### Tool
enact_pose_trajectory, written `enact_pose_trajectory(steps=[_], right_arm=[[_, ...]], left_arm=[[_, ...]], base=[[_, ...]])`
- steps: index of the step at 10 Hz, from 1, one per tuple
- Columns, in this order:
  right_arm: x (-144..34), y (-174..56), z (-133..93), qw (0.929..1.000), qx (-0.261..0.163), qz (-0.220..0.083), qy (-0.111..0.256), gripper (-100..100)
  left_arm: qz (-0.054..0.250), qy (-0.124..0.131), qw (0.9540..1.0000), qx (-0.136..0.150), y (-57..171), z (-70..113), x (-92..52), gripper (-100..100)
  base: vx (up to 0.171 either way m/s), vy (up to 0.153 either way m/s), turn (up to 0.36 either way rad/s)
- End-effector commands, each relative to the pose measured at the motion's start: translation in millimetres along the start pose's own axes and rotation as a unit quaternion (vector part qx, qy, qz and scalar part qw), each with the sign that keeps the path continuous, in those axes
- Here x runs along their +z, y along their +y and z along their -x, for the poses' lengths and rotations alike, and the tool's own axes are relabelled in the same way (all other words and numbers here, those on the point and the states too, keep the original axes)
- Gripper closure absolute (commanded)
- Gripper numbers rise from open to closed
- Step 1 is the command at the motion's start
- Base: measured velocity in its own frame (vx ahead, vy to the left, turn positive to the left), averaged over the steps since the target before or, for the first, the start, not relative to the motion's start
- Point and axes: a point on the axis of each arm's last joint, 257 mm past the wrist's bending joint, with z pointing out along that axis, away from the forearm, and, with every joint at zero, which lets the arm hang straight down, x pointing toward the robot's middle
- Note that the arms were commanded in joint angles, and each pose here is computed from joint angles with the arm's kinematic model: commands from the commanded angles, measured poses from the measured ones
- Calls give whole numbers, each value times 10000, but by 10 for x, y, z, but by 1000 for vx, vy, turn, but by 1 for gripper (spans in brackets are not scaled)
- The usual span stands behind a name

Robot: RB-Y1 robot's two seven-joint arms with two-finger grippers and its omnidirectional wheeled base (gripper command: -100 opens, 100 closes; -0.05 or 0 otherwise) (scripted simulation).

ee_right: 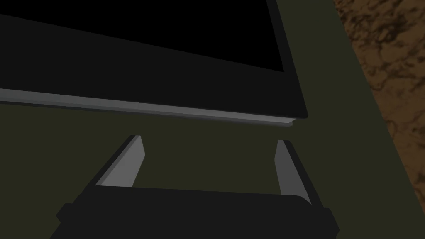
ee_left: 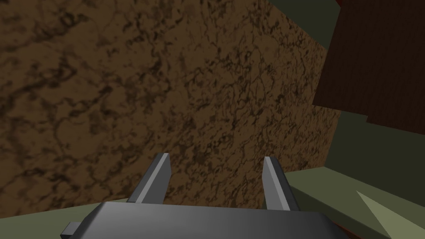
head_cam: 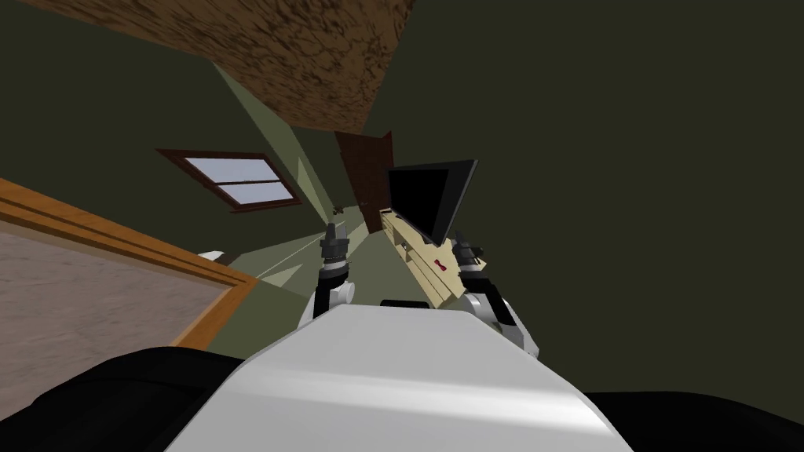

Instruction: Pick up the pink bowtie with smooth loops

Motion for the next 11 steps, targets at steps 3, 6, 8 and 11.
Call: enact_pose_trajectory(steps=[3, 6, 8, 11], right_arm=[[-42, -407, -181, 9968, -448, -560, 349, -100], [-76, -601, -261, 9922, -771, -817, 543, -100], [-123, -801, -338, 9861, -1021, -1075, 750, -100], [-256, -1204, -480, 9698, -1435, -1576, 1185, -100]], left_arm=[[0, 0, 10000, 0, 0, 0, 0, 0], [0, 0, 10000, 0, 0, 0, 0, 0], [0, 0, 10000, 0, 0, 0, 0, 0], [0, 0, 10000, 0, 0, 0, 0, 0]], base=[[24, -16, 94], [21, -17, 81], [24, -19, 89], [23, -20, 109]])
